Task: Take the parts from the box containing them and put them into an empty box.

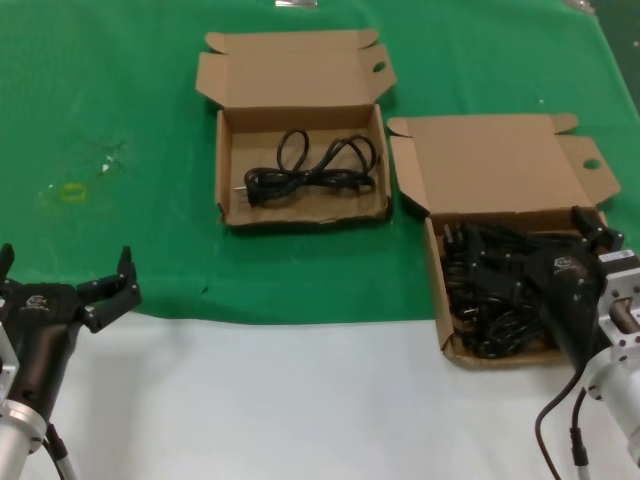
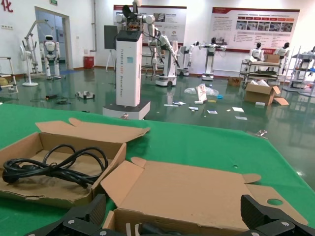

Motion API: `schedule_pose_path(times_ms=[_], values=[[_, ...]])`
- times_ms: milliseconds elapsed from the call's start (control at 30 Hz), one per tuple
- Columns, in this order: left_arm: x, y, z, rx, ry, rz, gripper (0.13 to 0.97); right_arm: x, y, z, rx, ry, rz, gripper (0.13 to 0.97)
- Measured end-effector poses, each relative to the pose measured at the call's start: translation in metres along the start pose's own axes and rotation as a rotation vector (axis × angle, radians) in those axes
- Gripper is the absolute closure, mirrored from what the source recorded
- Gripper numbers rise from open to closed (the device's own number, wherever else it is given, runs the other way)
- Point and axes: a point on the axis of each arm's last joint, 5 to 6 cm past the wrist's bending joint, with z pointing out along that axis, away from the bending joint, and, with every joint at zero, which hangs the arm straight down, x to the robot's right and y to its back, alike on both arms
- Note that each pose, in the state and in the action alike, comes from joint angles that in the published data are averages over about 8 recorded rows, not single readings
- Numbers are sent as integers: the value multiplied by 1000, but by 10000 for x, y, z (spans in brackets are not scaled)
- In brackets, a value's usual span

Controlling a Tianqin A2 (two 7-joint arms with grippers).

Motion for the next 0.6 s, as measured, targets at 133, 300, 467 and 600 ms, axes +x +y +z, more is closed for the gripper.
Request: schedule_pose_path(times_ms=[133, 300, 467, 600], values=[[0, 0, 0, 0, 0, 0, 132, 0, 0, 0, 0, 0, 0, 130], [0, 0, 0, 0, 0, 0, 132, 0, 0, 0, 0, 0, 0, 130], [0, 0, 0, 0, 0, 0, 132, 0, 0, 0, 0, 0, 0, 130], [0, 0, 0, 0, 0, 0, 132, 0, 0, 0, 0, 0, 0, 130]])
